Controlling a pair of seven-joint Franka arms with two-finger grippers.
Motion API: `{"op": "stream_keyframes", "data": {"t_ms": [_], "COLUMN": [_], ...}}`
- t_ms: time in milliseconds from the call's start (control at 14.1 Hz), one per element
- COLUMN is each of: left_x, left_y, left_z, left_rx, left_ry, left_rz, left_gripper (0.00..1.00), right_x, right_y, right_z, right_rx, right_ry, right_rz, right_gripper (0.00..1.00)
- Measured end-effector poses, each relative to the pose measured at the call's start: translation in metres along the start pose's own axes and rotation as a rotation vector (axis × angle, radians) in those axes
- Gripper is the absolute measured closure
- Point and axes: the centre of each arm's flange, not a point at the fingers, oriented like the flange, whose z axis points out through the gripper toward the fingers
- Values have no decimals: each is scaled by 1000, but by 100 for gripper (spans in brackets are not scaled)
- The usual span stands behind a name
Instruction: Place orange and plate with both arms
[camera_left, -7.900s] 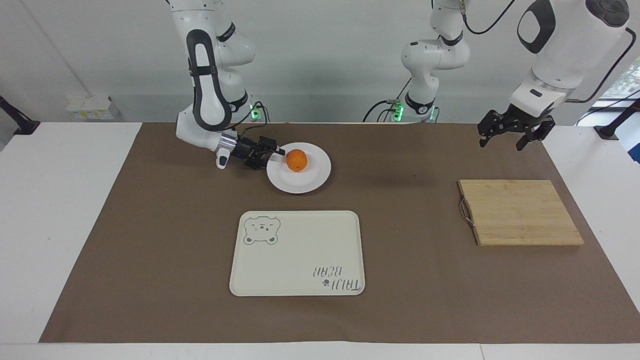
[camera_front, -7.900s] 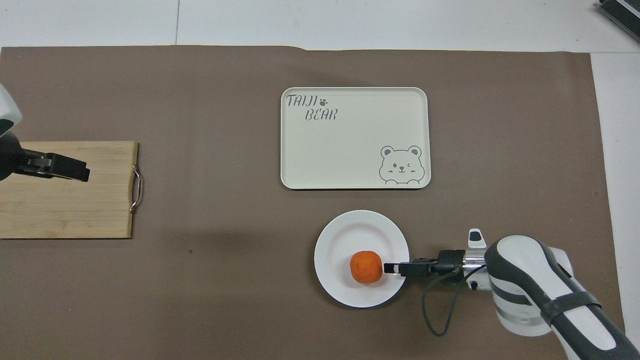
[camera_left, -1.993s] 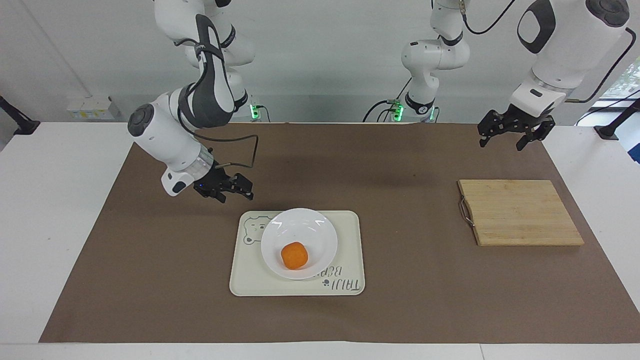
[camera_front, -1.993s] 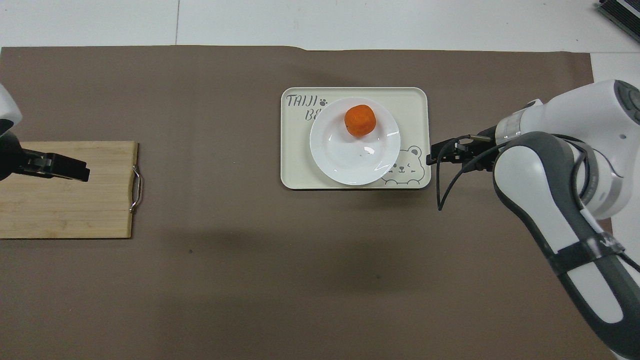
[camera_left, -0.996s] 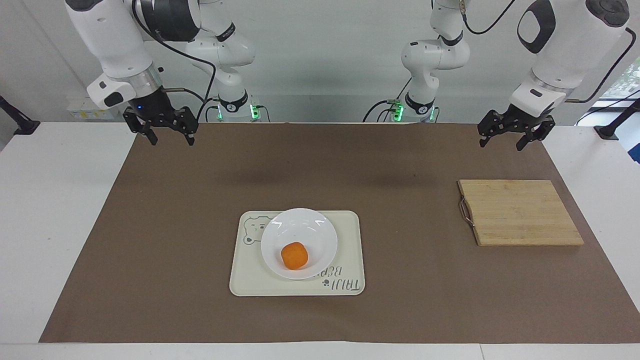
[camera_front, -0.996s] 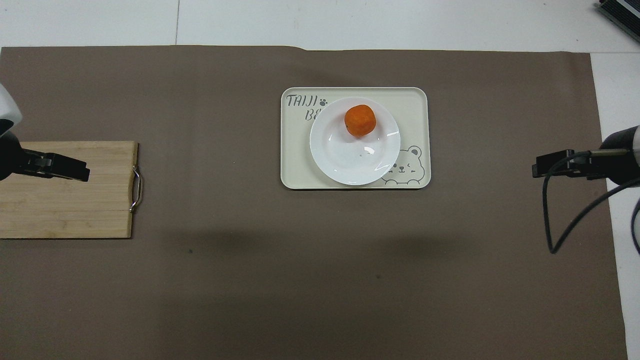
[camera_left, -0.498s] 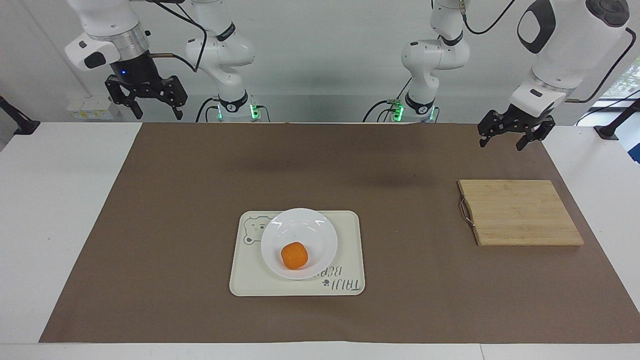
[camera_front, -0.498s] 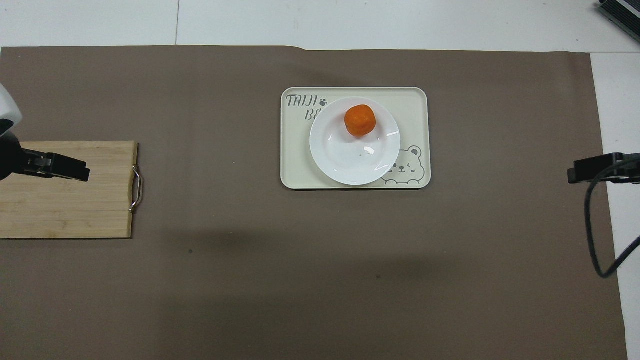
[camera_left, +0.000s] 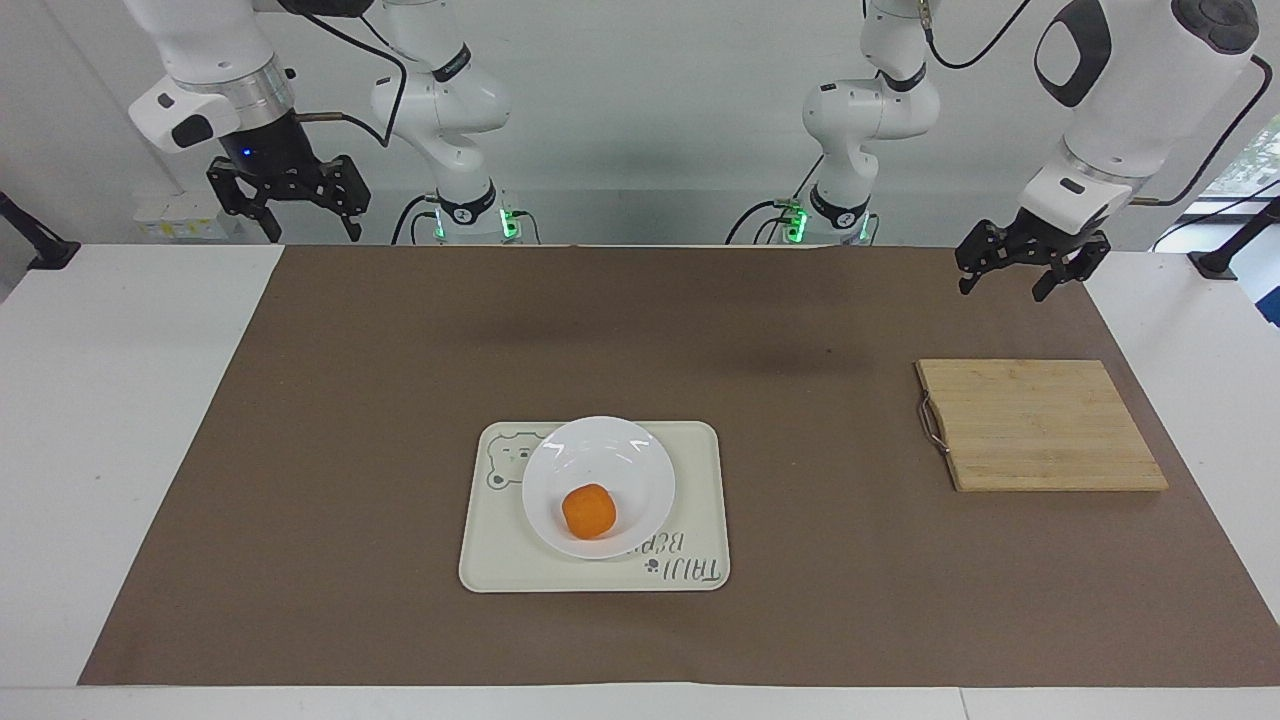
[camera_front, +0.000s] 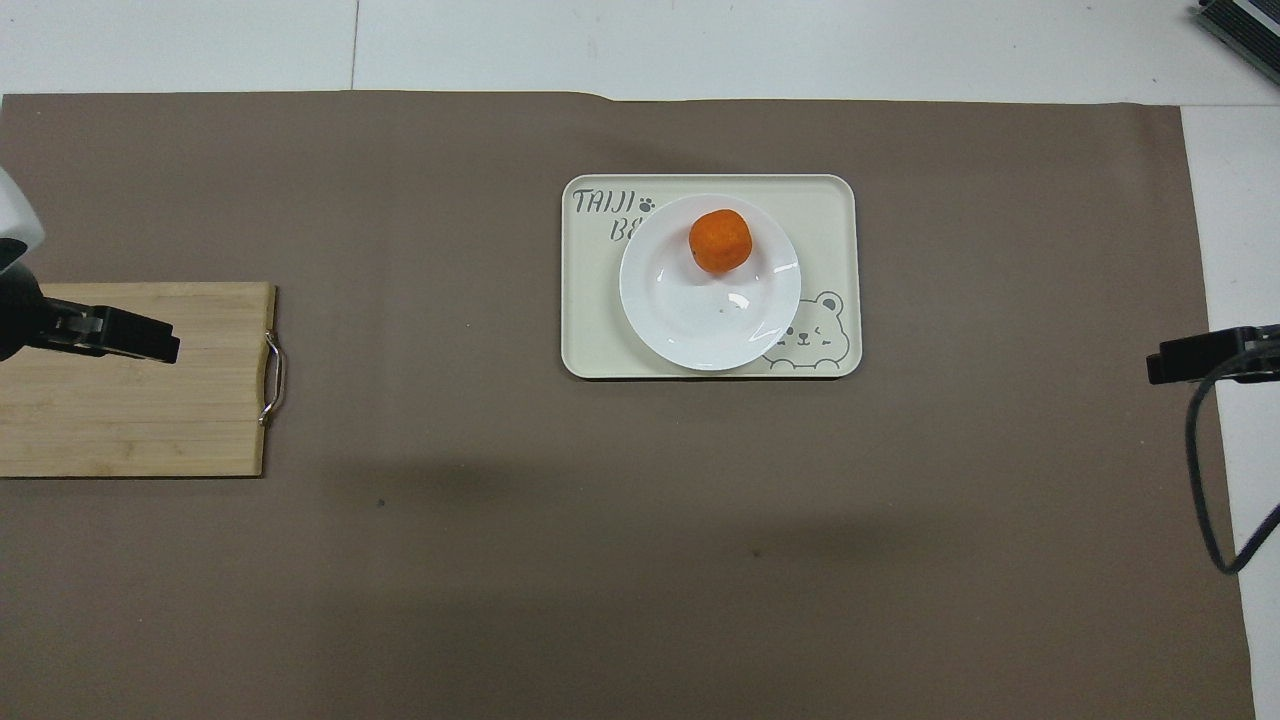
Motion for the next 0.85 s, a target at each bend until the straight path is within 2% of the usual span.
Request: {"op": "stream_keyframes", "data": {"t_ms": [854], "left_x": [0], "left_y": [0], "left_z": [0], "left_rx": [0], "left_ry": [0], "left_rz": [0], "left_gripper": [0], "right_x": [-2], "right_y": [3], "right_z": [-1], "right_rx": [-1], "right_ry": [-2], "right_rz": [4], "right_gripper": [0]}}
